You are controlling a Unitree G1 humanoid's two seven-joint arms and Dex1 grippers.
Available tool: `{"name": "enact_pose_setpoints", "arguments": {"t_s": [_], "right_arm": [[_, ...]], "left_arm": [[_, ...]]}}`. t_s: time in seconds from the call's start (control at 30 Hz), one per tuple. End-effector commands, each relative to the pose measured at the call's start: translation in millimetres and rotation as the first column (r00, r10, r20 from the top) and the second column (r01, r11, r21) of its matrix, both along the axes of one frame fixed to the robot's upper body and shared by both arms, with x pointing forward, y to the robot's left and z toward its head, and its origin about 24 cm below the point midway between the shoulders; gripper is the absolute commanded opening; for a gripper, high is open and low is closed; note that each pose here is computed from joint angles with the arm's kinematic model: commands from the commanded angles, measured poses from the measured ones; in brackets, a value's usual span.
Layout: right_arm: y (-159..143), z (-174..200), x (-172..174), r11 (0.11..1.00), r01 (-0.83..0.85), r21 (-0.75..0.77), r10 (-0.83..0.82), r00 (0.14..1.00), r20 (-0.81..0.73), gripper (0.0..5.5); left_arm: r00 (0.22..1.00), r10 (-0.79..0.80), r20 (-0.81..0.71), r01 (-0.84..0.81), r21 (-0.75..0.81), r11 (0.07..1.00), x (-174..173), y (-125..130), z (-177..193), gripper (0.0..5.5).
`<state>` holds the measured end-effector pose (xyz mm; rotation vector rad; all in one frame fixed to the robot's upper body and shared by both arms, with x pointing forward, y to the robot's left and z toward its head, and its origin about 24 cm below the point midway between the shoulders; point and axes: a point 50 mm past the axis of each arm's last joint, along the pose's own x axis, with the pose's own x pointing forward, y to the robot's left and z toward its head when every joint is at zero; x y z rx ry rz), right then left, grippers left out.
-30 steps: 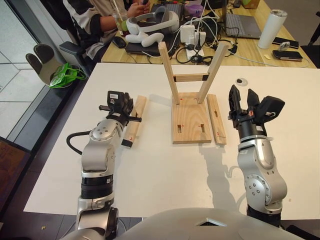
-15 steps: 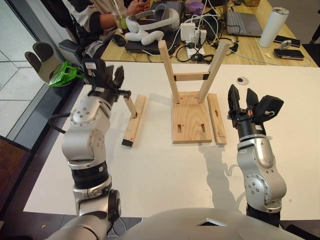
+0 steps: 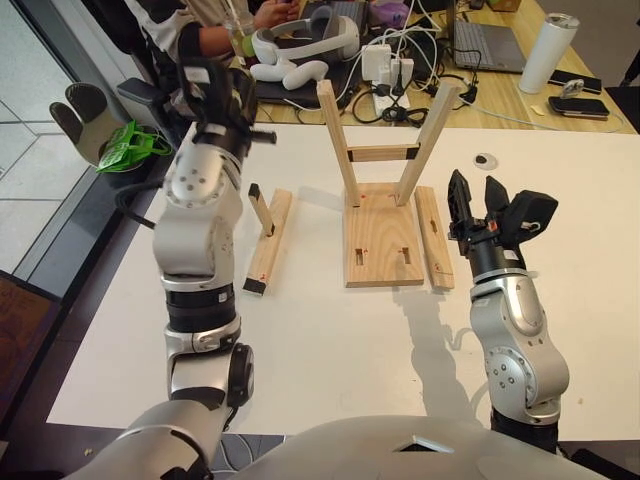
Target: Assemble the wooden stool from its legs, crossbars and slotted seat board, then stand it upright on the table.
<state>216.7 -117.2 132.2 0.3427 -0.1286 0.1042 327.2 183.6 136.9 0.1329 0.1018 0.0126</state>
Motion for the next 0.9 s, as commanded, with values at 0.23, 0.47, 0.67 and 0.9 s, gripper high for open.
{"name": "enact_pose_setpoints", "arguments": {"t_s": [0.23, 0.47, 0.67, 0.9], "right_arm": [[1, -1, 2, 1.000, -0.018, -0.005, 0.018, 1.000, -0.009, 2.95], [1, -1, 1, 1.000, -0.012, -0.003, 0.012, 1.000, -0.013, 2.95], [-2, -1, -2, 1.000, 0.007, -0.004, -0.007, 1.000, -0.015, 2.95], [-1, -2, -1, 1.000, 0.002, -0.008, -0.002, 1.000, -0.017, 2.95]], "left_arm": [[0.993, 0.102, 0.053, -0.100, -0.045, 0.994, 10, 13, -9, 1.30], [0.949, 0.043, 0.312, -0.007, -0.116, 0.993, 1, -1, 68, 1.30], [0.972, -0.187, 0.140, 0.211, -0.179, 0.961, -46, -23, 57, 1.30], [0.943, -0.185, -0.276, 0.160, -0.110, 0.981, -74, -16, -17, 1.30]]}}
